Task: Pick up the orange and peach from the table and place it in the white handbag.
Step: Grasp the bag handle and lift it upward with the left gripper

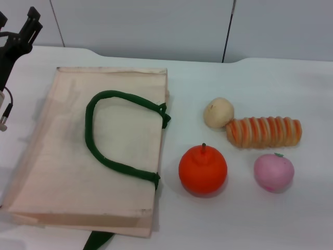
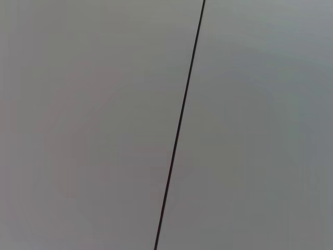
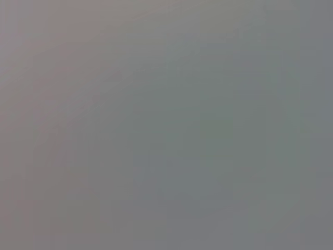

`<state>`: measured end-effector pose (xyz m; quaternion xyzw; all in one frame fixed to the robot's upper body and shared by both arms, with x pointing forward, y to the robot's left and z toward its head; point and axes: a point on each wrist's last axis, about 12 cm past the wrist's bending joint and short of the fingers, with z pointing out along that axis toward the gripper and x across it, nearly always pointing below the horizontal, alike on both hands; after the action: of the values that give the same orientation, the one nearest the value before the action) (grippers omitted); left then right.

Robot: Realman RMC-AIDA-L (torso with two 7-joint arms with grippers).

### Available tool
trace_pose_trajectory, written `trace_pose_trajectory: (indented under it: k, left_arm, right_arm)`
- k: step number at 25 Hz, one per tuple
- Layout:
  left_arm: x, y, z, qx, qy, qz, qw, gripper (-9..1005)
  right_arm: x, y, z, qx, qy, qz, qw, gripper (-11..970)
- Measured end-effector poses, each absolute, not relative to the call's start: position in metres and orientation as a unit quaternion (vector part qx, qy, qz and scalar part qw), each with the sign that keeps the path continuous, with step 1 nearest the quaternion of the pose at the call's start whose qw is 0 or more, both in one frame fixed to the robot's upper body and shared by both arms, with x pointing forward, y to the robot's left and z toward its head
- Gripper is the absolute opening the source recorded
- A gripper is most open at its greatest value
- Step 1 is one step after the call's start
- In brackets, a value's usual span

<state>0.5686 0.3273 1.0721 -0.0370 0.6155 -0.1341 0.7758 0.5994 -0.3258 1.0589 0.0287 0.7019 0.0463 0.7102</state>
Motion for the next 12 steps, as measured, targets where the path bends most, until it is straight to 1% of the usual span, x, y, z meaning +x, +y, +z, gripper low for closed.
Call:
trace_pose_trajectory:
  k: [12]
  left_arm:
    - [0.5681, 0.3277, 1.0718, -0.038, 0.616, -0.133, 0.776, 883]
  right_arm:
    - [0.5994, -0.3259, 1.059, 0.029, 0.702, 0.046, 0.71, 894]
